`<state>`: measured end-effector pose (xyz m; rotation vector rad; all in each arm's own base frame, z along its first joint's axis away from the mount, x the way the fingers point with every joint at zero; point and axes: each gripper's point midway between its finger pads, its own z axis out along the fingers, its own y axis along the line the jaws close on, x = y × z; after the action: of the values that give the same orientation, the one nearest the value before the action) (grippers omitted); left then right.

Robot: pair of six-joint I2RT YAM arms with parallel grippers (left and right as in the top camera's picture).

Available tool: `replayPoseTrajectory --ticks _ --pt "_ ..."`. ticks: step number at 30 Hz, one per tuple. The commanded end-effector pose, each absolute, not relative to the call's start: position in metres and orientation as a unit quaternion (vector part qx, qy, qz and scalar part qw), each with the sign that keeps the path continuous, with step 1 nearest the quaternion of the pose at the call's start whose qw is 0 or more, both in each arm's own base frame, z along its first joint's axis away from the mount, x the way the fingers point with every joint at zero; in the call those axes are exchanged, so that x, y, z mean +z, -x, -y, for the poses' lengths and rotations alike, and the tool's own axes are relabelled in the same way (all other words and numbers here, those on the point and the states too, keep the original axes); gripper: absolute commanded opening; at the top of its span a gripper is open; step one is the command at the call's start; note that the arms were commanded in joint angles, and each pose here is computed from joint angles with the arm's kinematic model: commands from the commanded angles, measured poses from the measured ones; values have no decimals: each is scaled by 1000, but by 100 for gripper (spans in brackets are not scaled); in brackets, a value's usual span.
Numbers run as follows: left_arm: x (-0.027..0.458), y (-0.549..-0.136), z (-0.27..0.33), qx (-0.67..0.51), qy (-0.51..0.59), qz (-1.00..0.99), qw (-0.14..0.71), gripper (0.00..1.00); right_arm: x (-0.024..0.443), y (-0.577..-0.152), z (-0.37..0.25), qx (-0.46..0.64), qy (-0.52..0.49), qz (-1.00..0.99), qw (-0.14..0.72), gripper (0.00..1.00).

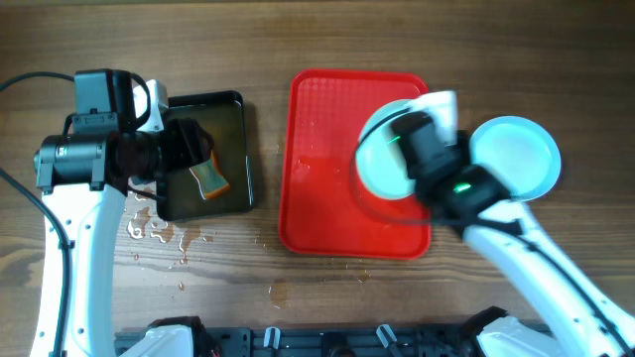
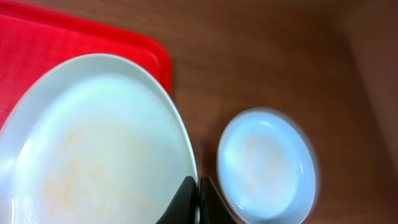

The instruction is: Clean dirty plates on tray and stack at the side

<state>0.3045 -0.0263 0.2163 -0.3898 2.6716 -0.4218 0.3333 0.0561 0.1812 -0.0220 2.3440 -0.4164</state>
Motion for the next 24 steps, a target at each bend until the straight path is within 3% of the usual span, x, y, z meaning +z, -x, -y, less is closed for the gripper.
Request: replayPoseTrajectory --ticks 1,6,10,11,12,13,14,15,18,22,23,24 --pt "222 -304 28 -160 135 -955 210 72 180 -338 -5 3 -149 -929 339 4" --pt "221 -303 29 -160 135 -955 209 72 145 -306 148 -9 -387 -879 278 4" --pt "221 -303 29 -160 135 -955 209 72 104 -288 189 -20 -456 -862 222 5" --pt "221 -303 29 -160 135 -955 209 72 98 -290 190 -20 -452 -865 216 10" --pt "221 -303 29 -160 135 -955 209 72 93 -293 187 -13 -445 -870 211 27" --pt "221 -302 29 -160 136 -956 206 71 93 -297 180 6 -430 -878 213 37" --pt "222 -300 29 -160 136 -956 207 65 103 -305 169 41 -412 -881 229 41" --pt "225 -299 29 -160 134 -955 212 65 112 -310 162 62 -397 -883 244 41" --pt "251 -286 29 -159 113 -946 258 70 197 -316 104 142 -276 -881 357 45" --pt "271 -238 22 -129 119 -944 278 73 276 -269 11 202 -114 -866 443 51" --pt "270 -226 17 -113 126 -947 272 75 287 -253 -3 205 -95 -860 457 55" --pt "268 -208 14 -101 131 -951 260 88 299 -234 -17 208 -77 -851 477 95"
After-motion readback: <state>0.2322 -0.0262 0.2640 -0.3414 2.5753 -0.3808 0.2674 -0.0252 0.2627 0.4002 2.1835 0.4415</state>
